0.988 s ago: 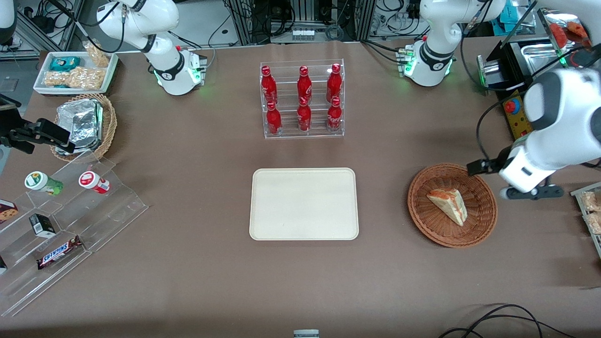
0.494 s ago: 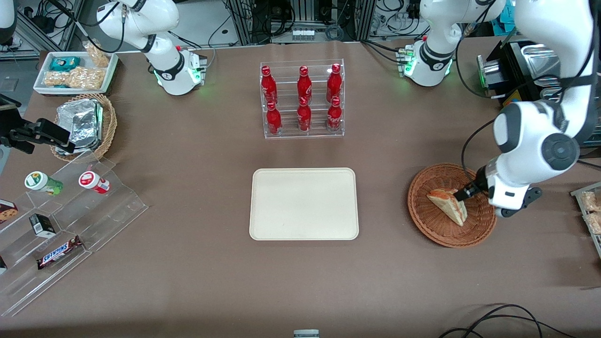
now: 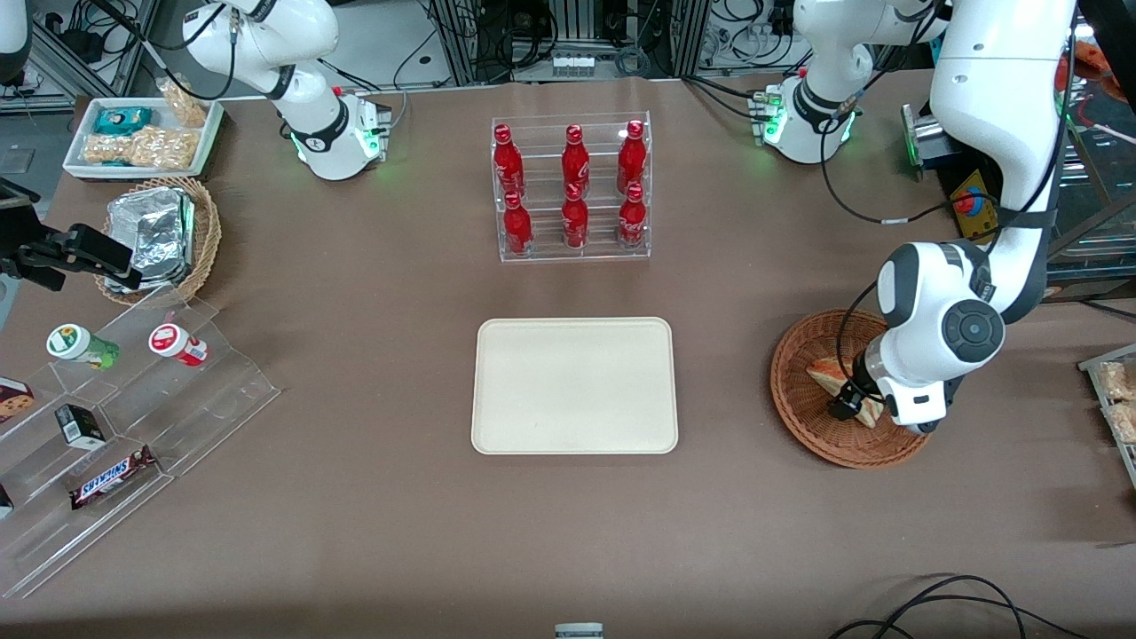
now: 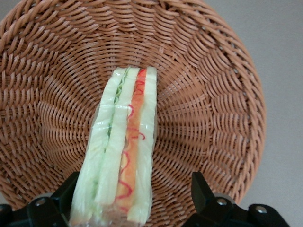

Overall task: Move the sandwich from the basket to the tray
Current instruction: 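Lower the open left gripper over the wrapped sandwich and close it, then lift the sandwich and carry it over the cream tray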

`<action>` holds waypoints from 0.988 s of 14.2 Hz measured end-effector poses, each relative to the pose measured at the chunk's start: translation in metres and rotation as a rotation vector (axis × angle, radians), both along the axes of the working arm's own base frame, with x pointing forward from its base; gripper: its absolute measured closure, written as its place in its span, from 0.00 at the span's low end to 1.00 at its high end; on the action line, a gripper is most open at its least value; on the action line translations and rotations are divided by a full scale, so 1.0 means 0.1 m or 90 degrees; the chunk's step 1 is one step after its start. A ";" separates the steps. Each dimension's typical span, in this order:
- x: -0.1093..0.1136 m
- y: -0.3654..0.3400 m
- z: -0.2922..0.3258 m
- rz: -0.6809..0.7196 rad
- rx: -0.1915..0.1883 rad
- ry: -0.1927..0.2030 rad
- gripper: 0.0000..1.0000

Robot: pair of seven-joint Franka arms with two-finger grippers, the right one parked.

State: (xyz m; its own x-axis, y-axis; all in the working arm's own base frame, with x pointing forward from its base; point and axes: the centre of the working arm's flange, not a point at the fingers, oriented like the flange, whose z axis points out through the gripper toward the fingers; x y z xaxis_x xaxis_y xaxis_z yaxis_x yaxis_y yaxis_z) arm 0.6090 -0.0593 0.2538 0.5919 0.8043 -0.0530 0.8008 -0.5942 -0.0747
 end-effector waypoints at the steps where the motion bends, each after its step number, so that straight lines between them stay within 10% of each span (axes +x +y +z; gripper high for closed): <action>1: 0.00 0.01 -0.02 0.001 0.000 0.002 0.00; 8: -0.05 0.05 0.18 -0.044 0.001 0.074 0.68; 14: 0.04 -0.62 1.06 -0.113 -0.013 0.085 0.85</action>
State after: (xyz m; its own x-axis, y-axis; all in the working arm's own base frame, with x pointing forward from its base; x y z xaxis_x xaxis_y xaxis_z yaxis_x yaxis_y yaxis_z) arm 0.6134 -0.1216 0.3599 0.7104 0.6862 -0.1563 0.6674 -0.7273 -0.1599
